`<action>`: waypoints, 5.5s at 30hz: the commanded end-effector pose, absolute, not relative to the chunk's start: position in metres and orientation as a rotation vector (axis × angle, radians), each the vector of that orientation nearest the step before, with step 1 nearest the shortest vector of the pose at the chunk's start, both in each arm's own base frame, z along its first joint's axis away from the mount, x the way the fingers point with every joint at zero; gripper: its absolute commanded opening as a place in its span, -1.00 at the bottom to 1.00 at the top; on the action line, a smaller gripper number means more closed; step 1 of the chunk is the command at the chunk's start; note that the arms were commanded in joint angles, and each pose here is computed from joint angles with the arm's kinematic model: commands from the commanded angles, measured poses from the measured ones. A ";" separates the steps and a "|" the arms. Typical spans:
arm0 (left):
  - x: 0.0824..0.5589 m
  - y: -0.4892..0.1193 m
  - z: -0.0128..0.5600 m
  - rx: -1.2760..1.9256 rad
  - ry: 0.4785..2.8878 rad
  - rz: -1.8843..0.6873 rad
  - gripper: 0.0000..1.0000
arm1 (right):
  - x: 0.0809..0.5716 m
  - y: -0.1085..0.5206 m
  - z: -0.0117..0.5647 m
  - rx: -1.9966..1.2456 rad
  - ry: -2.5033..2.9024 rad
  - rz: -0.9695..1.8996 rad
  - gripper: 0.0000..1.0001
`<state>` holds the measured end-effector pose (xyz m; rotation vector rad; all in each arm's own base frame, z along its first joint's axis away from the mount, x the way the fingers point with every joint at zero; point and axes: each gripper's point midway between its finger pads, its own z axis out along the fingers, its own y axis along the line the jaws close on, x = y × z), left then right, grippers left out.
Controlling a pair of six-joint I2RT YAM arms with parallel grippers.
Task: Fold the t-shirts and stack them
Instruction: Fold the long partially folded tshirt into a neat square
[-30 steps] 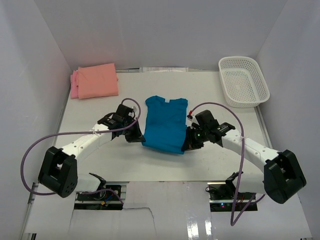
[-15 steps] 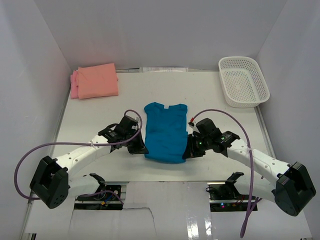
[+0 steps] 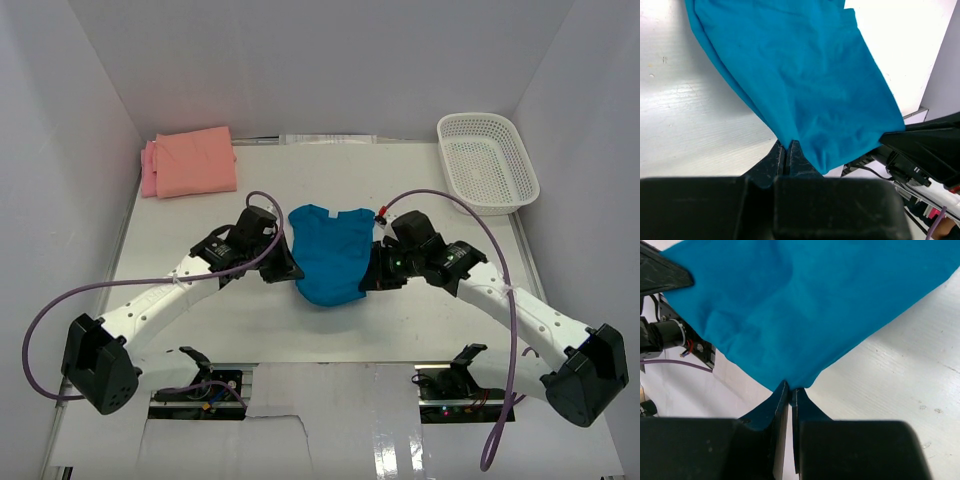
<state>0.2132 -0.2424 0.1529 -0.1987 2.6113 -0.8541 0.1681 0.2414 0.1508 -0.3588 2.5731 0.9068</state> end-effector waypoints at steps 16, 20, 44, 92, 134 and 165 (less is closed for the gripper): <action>0.343 -0.231 0.155 -0.293 2.523 -0.769 -0.98 | 0.279 0.221 0.169 -0.313 2.520 0.823 -0.85; 0.368 -0.224 0.165 -0.309 2.489 -0.770 -0.99 | 0.302 0.225 0.171 -0.325 2.516 0.829 -0.85; 0.453 -0.231 0.161 -0.328 2.494 -0.796 -0.98 | 0.369 0.236 0.156 -0.296 2.536 0.839 -0.85; 0.589 -0.247 0.168 -0.318 2.125 -0.854 0.96 | 0.519 0.155 0.114 0.093 2.220 0.478 0.16; 0.528 -0.298 0.127 0.546 2.020 -0.827 0.93 | 0.500 0.213 0.094 -0.766 2.162 0.416 0.38; 0.516 -0.313 0.132 0.575 2.038 -0.816 0.93 | 0.591 0.205 0.066 -0.679 2.166 0.128 -0.85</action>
